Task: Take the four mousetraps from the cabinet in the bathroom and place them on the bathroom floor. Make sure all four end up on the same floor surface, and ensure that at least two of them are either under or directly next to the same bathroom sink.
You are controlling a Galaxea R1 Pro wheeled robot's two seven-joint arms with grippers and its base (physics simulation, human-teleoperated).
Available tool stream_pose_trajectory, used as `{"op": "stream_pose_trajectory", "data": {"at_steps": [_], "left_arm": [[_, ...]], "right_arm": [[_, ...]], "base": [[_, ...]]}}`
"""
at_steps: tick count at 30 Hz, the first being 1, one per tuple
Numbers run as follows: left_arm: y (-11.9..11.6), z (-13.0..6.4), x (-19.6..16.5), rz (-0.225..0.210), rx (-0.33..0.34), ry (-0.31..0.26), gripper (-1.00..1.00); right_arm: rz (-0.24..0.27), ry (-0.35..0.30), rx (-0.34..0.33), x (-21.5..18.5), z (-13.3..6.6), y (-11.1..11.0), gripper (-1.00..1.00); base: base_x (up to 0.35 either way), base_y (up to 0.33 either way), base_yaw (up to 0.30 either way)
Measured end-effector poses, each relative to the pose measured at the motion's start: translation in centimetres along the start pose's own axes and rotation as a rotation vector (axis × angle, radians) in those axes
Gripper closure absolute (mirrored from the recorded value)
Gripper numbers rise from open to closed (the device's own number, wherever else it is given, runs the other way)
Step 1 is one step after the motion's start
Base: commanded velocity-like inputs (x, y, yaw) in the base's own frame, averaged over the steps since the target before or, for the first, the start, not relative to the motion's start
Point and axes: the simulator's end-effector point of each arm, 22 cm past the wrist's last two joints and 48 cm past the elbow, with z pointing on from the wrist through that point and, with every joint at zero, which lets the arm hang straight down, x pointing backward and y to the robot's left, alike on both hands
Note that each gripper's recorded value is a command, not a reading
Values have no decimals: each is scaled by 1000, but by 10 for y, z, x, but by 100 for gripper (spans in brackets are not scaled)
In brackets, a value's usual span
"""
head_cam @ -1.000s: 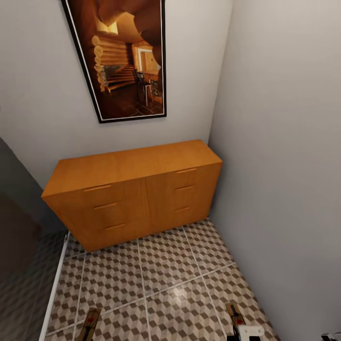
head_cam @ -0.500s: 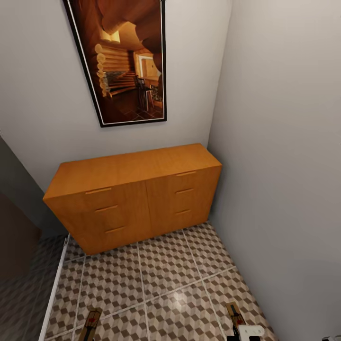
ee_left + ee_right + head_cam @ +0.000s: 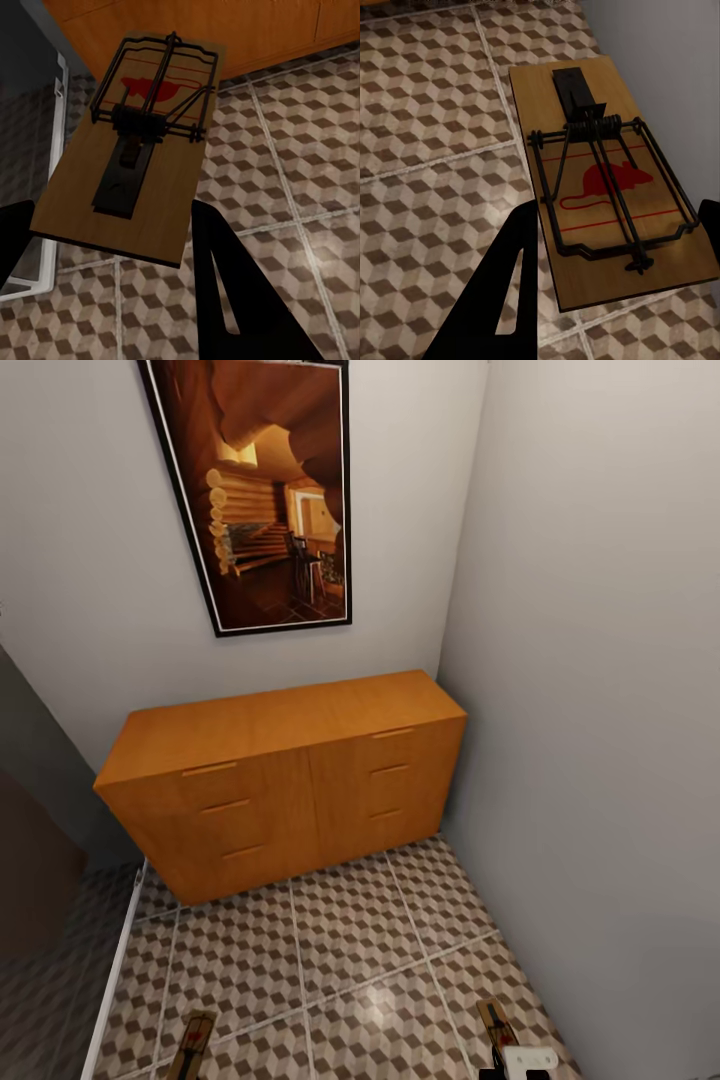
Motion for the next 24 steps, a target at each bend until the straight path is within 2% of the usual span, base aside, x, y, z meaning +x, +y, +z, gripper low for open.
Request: {"op": "stream_pose_trajectory", "data": {"at_steps": [24], "left_arm": [[3,1,-13,-4,-7,-30,100]], "right_arm": [[3,-39,2,-18,-1,-1,100]], "base": [[0,0,0]]}}
